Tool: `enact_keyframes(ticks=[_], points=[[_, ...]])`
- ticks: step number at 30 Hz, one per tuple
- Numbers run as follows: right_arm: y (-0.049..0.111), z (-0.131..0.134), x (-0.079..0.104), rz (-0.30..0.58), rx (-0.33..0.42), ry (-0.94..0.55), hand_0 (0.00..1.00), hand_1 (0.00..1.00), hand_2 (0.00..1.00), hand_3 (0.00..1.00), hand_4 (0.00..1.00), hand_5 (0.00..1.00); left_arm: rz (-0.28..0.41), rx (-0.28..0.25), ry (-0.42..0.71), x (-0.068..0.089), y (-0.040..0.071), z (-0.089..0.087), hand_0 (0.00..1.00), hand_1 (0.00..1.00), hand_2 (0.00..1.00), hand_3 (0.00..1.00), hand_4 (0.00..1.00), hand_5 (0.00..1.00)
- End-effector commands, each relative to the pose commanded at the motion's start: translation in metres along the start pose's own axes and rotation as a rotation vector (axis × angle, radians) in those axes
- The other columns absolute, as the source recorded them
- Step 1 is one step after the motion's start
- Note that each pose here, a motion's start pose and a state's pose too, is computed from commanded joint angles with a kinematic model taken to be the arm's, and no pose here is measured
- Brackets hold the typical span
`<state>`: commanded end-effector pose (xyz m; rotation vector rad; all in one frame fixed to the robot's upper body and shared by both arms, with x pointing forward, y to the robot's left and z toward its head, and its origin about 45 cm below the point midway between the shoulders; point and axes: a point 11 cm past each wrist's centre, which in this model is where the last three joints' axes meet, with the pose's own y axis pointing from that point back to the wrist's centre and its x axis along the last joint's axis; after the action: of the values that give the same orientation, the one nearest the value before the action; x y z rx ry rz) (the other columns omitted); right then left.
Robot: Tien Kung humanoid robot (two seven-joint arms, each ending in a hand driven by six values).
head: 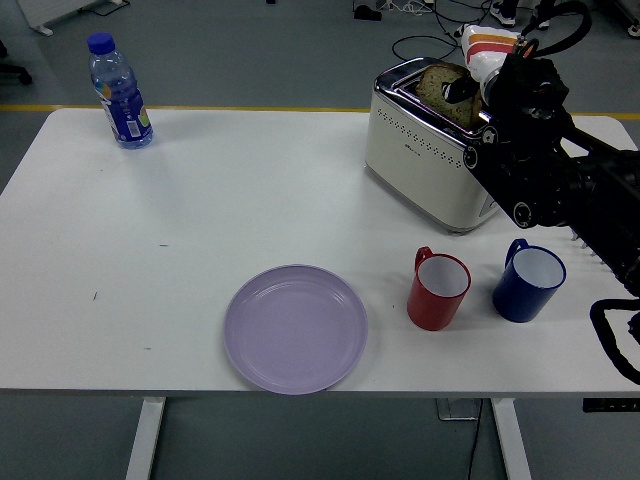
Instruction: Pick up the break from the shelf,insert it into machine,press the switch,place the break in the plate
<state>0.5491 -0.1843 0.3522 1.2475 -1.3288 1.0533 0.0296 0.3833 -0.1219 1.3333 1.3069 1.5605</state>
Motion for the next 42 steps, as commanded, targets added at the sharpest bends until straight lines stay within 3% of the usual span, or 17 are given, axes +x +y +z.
enact_keyframes(ticks=[2, 7, 8, 13, 14, 19, 20, 25, 26, 31, 32, 37, 38, 42], points=[[0.0, 0.001, -0.001, -0.003, -0.003, -0.001, 0.786, 0.737, 0.782, 0.846, 0.711, 0.261, 0.0, -0.001, 0.0, 0.0, 0.0, 0.001, 0.416, 0.491, 0.573, 0.683, 0.517, 0.998], [-0.003, 0.009, -0.005, -0.019, -0.024, -0.01, 0.786, 0.737, 0.782, 0.846, 0.711, 0.261, 0.001, -0.004, 0.0, 0.0, 0.0, 0.002, 0.416, 0.491, 0.573, 0.683, 0.517, 0.998], [-0.003, 0.01, -0.006, -0.021, -0.025, -0.012, 0.707, 0.675, 0.702, 0.802, 0.701, 0.253, 0.001, -0.005, 0.0, 0.0, 0.001, 0.003, 0.415, 0.489, 0.571, 0.682, 0.518, 0.998], [-0.003, 0.01, -0.009, -0.018, -0.012, -0.018, 0.707, 0.675, 0.702, 0.802, 0.701, 0.253, 0.003, -0.007, 0.0, 0.0, 0.001, 0.004, 0.415, 0.489, 0.571, 0.682, 0.518, 0.998], [-0.003, 0.01, -0.01, -0.016, -0.007, -0.019, 0.602, 0.607, 0.609, 0.728, 0.685, 0.242, 0.003, -0.007, 0.0, 0.0, 0.001, 0.004, 0.415, 0.487, 0.57, 0.679, 0.518, 0.998], [-0.001, 0.006, -0.014, -0.015, 0.022, -0.028, 0.602, 0.607, 0.609, 0.728, 0.685, 0.242, 0.004, -0.007, -0.001, 0.0, 0.001, 0.004, 0.415, 0.487, 0.57, 0.679, 0.518, 0.998], [-0.001, 0.006, -0.015, -0.018, 0.024, -0.029, 0.483, 0.518, 0.532, 0.672, 0.663, 0.224, 0.004, -0.006, -0.002, 0.0, 0.001, 0.004, 0.415, 0.487, 0.57, 0.679, 0.518, 0.998], [0.0, 0.004, -0.019, -0.026, 0.038, -0.03, 0.483, 0.518, 0.532, 0.672, 0.663, 0.224, 0.003, -0.006, -0.002, 0.0, 0.001, 0.004, 0.415, 0.487, 0.57, 0.679, 0.518, 0.998], [0.0, 0.003, -0.019, -0.023, 0.042, -0.029, 0.365, 0.433, 0.464, 0.599, 0.627, 0.187, 0.003, -0.006, -0.002, -0.001, 0.001, 0.004, 0.415, 0.486, 0.566, 0.677, 0.519, 0.998], [0.001, 0.0, -0.015, 0.01, 0.061, -0.026, 0.365, 0.433, 0.464, 0.599, 0.627, 0.187, 0.003, -0.007, -0.002, 0.0, 0.001, 0.005, 0.415, 0.486, 0.566, 0.677, 0.519, 0.998], [0.001, -0.001, -0.014, 0.021, 0.068, -0.024, 0.275, 0.356, 0.426, 0.525, 0.517, 0.091, 0.003, -0.007, -0.002, 0.0, 0.001, 0.004, 0.413, 0.486, 0.565, 0.677, 0.519, 0.998], [0.001, -0.001, -0.013, 0.043, 0.069, -0.001, 0.275, 0.356, 0.426, 0.525, 0.517, 0.091, 0.004, -0.006, -0.003, 0.0, 0.001, 0.004, 0.413, 0.486, 0.565, 0.677, 0.519, 0.998], [0.001, 0.0, -0.014, 0.046, 0.069, 0.004, 0.241, 0.329, 0.397, 0.512, 0.441, 0.002, 0.004, -0.005, -0.003, 0.0, 0.001, 0.004, 0.415, 0.487, 0.565, 0.677, 0.519, 0.998], [0.003, -0.001, -0.016, 0.052, 0.075, 0.013, 0.241, 0.329, 0.397, 0.512, 0.441, 0.002, 0.005, -0.003, -0.003, 0.0, 0.0, 0.002, 0.415, 0.487, 0.565, 0.677, 0.519, 0.998]])
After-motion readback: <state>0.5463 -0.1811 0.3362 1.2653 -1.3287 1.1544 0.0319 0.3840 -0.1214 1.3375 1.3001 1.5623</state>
